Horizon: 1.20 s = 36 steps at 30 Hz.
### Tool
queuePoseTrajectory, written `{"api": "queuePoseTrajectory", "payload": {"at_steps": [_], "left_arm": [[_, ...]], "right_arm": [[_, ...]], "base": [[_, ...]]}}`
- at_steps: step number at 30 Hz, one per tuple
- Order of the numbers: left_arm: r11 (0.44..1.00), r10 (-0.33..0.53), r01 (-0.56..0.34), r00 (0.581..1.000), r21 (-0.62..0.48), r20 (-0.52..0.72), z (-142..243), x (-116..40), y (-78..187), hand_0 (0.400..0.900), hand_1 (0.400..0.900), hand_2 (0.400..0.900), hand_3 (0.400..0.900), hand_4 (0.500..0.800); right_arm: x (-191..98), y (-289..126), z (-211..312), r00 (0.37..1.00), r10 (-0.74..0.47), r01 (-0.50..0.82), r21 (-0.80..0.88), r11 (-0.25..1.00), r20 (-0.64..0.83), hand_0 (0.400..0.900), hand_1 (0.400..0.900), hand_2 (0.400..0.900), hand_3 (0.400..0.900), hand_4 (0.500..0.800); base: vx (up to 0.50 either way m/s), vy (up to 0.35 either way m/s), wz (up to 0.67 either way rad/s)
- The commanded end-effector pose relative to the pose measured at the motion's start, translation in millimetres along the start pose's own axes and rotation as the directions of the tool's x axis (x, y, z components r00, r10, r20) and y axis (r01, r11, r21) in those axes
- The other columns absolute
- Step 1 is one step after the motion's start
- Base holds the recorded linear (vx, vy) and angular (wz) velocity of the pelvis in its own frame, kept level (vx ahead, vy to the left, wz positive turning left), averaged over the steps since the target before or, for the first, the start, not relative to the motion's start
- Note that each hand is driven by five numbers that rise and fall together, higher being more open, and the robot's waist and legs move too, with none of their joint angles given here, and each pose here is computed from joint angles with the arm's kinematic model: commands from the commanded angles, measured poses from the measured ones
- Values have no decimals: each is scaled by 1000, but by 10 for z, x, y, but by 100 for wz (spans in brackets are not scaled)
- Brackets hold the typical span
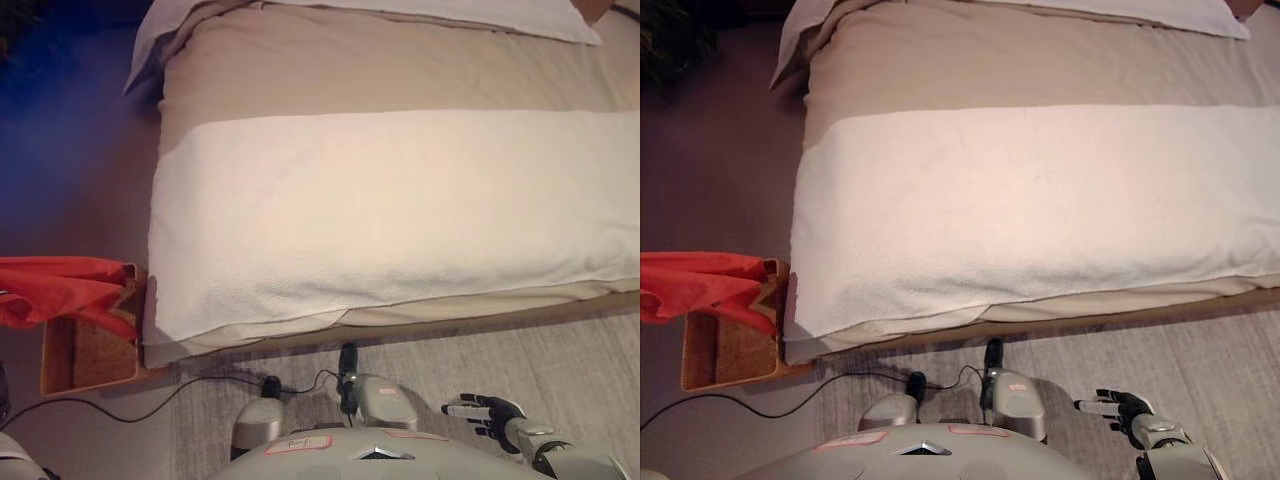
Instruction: Put the clothes on the bed into the basket.
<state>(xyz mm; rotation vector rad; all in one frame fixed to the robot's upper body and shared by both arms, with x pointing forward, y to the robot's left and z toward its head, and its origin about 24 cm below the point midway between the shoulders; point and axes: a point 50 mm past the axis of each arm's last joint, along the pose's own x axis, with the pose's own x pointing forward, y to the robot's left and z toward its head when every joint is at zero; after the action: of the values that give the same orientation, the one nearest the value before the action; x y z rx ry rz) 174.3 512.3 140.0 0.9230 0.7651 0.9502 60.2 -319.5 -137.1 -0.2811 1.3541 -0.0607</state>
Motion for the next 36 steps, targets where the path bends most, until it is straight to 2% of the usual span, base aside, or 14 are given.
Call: {"api": "queuePoseTrajectory", "payload": {"at_steps": [1,2,15,18,21,22,24,25,26,27,28,32,34,36], "left_arm": [[986,162,-159,983,-43,84,194,15,422,469,469,469,469,541],[986,162,-159,983,-43,84,193,15,422,900,900,900,900,800],[988,145,-139,984,-69,100,252,14,340,900,900,900,900,800],[988,128,-116,986,-104,109,277,12,264,900,900,900,900,800],[963,84,-41,985,-265,152,402,-8,44,900,900,900,900,800],[963,83,-40,985,-266,150,393,-8,37,900,900,900,900,800],[922,22,86,962,-378,273,725,-89,-264,900,900,900,900,800],[907,-5,142,945,-395,328,861,-145,-402,900,900,900,900,800],[907,-7,144,945,-395,327,858,-147,-412,900,900,900,900,800],[880,-32,237,894,-411,447,1118,-307,-666,900,900,900,900,800],[880,-33,238,895,-411,445,1109,-310,-678,900,900,900,900,800],[802,-156,460,778,-382,608,1400,-747,-1296,900,900,900,900,800],[770,-235,556,703,-313,671,1504,-1009,-1601,900,900,900,900,800],[722,-300,627,665,-293,684,1530,-1183,-1832,900,900,900,900,800]], "right_arm": [[-118,-325,-222,991,-91,88,-40,995,-94,900,900,900,900,800],[-118,-325,-222,991,-91,88,-40,995,-94,900,900,900,900,800],[-94,-263,-192,994,-72,70,-31,997,-79,900,900,900,900,800],[-98,-264,-213,994,-75,73,-26,997,-83,900,900,900,900,800],[-96,-252,-227,993,-81,81,-11,997,-84,900,900,900,900,800],[-98,-259,-228,993,-83,82,-13,997,-84,900,900,900,900,800],[-99,-254,-242,992,-92,93,10,996,-83,900,900,900,900,800],[-96,-251,-234,992,-97,99,17,995,-77,900,900,900,900,800],[-99,-257,-239,992,-99,100,17,995,-78,900,900,900,900,800],[-87,-235,-214,993,-105,108,39,993,-61,900,900,900,900,800],[-90,-242,-220,992,-107,110,38,993,-62,900,900,900,900,800],[-74,-222,-166,991,-127,129,69,989,-31,900,900,900,900,800],[-77,-249,-139,988,-150,152,82,985,-22,900,900,900,900,800],[-78,-279,-96,985,-173,173,87,981,-15,900,900,900,900,800]], "base": [[0,0,0],[0,0,0],[6,3,0],[0,0,0],[34,-3,3],[23,-3,8],[22,-5,13],[12,-4,10],[17,-10,9],[12,-8,4],[15,-17,4],[10,-16,-7],[4,-15,-23],[4,-5,-31]]}}
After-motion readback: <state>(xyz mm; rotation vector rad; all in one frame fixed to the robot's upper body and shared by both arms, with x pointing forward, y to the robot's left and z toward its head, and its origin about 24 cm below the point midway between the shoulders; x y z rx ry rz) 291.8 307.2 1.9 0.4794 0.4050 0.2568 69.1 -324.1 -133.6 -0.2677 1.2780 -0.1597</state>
